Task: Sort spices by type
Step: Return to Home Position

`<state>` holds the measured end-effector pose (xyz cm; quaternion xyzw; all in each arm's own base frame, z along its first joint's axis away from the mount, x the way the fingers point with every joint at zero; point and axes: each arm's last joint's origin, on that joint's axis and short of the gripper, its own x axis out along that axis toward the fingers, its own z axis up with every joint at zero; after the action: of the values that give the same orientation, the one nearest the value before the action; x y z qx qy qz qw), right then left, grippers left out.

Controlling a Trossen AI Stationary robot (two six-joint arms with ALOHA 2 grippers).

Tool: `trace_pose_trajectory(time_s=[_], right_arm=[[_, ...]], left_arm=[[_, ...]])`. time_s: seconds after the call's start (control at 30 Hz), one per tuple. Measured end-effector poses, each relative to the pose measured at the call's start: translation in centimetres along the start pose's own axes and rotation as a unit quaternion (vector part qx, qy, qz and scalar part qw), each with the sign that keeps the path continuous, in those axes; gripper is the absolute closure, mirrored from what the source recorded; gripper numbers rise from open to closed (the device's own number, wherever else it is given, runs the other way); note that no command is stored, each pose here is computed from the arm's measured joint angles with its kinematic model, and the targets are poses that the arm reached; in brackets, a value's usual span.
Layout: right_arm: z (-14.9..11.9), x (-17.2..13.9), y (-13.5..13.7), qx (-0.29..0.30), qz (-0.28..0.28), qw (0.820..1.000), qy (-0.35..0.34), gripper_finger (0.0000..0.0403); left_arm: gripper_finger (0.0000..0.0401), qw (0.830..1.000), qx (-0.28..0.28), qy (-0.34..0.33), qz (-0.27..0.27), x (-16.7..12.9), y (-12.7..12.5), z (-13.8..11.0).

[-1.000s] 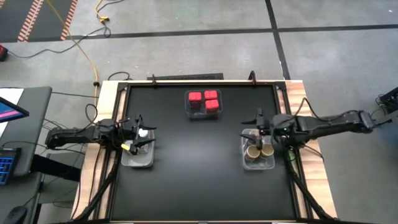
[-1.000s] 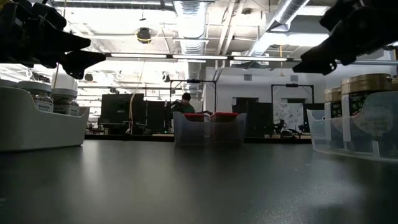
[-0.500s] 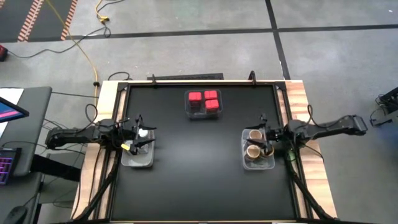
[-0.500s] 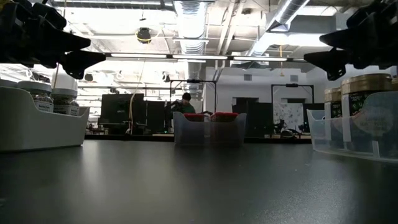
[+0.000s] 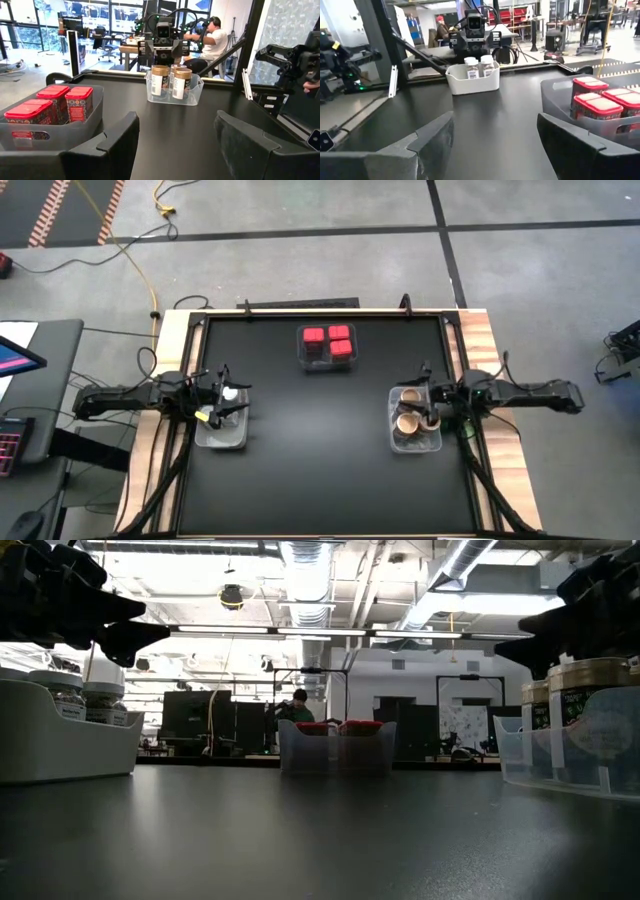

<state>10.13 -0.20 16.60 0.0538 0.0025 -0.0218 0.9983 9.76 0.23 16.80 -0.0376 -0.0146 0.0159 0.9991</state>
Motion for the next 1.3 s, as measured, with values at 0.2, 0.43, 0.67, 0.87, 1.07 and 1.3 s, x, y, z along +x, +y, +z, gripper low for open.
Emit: trace_pose_trajectory(time_s=[0.2,0.43,0.67,0.87,1.07,1.3], right_arm=[[-0.2,0.0,0.4,0.022,0.019,1.000,0.011,0.0090],[-0.4,-0.1,1.1,0.021,0.056,0.998,0.020,0.0090],[-0.4,-0.1,0.8,0.019,0.043,0.999,0.021,0.0090],[-0.4,-0.1,0.6,0.020,0.035,0.999,0.021,0.0090],[-0.4,0.0,0.6,0.020,0.035,0.999,0.022,0.0090],[-0.5,0.0,0.6,0.020,0.034,0.999,0.022,0.0090]], left_arm=[[0.0154,1.000,0.000,0.000,0.000,0.0,0.0,0.0],[0.0154,1.000,0.000,0.000,0.000,0.0,0.0,0.0],[0.0154,1.000,0.000,0.000,0.000,0.0,0.0,0.0],[0.0154,1.000,0.000,0.000,0.000,0.0,0.0,0.0],[0.0154,1.000,0.000,0.000,0.000,0.0,0.0,0.0],[0.0154,1.000,0.000,0.000,0.000,0.0,0.0,0.0]])
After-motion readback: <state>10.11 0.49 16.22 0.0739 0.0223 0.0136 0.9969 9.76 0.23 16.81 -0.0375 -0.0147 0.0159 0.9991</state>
